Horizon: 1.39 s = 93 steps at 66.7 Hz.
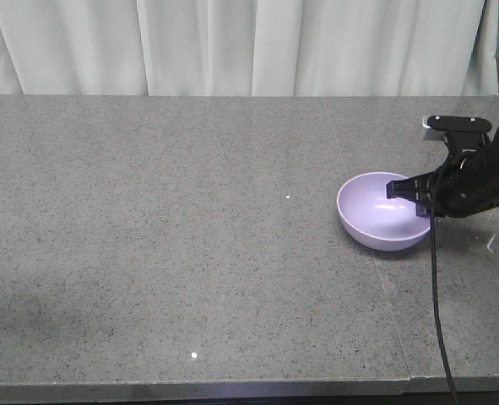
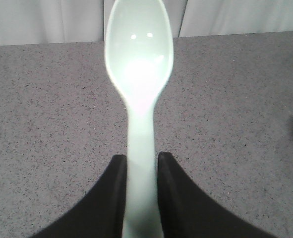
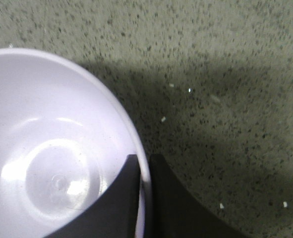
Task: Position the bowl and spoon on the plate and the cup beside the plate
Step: 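Lower the right gripper onto the lavender bowl rim and grip it, then lift the bowl with the right gripper and the spoon with the left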
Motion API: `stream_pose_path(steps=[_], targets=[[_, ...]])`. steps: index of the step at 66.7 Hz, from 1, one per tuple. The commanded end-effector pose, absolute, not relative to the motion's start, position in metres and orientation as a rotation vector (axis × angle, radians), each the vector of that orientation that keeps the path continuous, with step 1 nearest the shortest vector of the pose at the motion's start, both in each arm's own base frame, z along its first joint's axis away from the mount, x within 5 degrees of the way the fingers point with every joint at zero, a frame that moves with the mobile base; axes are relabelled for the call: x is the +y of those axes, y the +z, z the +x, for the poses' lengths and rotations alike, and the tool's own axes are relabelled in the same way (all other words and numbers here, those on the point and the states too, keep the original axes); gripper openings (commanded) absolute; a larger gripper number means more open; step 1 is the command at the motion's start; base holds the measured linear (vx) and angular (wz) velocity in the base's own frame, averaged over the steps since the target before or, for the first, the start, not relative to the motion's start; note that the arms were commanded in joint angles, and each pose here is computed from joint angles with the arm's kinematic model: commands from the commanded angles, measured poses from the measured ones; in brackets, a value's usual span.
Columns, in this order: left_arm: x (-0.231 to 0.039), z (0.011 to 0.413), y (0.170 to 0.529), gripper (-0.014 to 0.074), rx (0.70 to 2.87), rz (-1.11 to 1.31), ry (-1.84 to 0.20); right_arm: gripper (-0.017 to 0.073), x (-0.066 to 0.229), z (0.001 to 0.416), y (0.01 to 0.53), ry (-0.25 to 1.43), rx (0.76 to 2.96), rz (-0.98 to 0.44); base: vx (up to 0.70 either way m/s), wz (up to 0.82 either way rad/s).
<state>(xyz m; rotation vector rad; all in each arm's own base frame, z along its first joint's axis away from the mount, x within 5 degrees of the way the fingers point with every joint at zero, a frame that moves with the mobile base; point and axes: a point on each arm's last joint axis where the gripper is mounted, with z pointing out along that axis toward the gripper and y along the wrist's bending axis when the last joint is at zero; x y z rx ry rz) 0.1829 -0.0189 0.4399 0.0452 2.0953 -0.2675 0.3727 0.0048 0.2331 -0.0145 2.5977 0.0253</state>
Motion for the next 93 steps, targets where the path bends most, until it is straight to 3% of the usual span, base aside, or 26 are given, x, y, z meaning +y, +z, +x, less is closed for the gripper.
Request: stream_pose_path(steps=[1,12,26,49,68,93], targets=[[-0.019,0.181,0.455,-0.0007,1.997,0.034,-0.280,-0.0010,0.006,0.370,0.292,0.049,2.392,-0.010,0.00,0.00],[-0.019,0.181,0.455,-0.0007,1.997,0.034,-0.280,-0.0010,0.011,0.342,0.363,0.139,2.187,-0.002,0.00,0.00],[-0.019,0.181,0.455,-0.0007,1.997,0.034,-0.280,-0.0010,0.018,0.272,0.440,0.234,1.950,-0.045,0.00,0.00],[-0.019,0.181,0.455,-0.0007,1.997,0.034,-0.280,-0.0010,0.023,0.176,0.485,0.274,1.849,-0.121,0.00,0.00],[-0.019,0.181,0.455,-0.0007,1.997,0.034,-0.280,-0.0010,0.023,0.153,0.495,0.269,1.792,-0.129,0.00,0.00],[-0.019,0.181,0.455,-0.0007,1.997,0.034,-0.280,-0.0010,0.023,0.153,0.495,0.269,1.791,-0.129,0.00,0.00]])
